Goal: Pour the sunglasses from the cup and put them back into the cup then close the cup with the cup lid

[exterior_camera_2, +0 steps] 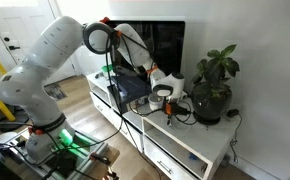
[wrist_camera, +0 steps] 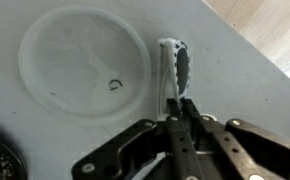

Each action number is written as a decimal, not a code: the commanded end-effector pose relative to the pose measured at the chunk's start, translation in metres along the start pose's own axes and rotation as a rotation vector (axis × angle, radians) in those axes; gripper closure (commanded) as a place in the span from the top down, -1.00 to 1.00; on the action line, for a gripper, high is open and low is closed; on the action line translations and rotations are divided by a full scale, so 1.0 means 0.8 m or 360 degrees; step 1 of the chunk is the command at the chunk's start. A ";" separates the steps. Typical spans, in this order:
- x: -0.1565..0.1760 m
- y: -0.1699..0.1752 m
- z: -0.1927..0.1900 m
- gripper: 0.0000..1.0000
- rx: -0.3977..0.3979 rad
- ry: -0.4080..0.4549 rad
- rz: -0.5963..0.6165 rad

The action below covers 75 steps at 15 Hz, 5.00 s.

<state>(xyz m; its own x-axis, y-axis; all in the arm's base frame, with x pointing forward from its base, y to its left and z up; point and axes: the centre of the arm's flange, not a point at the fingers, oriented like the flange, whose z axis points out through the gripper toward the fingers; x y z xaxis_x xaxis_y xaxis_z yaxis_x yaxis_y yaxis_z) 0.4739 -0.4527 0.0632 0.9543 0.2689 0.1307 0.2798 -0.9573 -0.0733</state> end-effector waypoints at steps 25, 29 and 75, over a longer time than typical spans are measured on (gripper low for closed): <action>0.118 -0.203 -0.216 -0.94 -0.0214 -0.0649 -0.1118; 0.138 -0.215 -0.182 -0.94 -0.0343 -0.0742 -0.1178; -0.060 0.045 -0.113 1.00 -0.0056 -0.0064 0.0353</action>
<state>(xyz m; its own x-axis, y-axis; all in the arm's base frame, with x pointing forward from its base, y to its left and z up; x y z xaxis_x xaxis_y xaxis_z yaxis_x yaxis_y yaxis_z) 0.4247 -0.4976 0.1541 0.9900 0.1205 0.0735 0.1269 -0.9879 -0.0894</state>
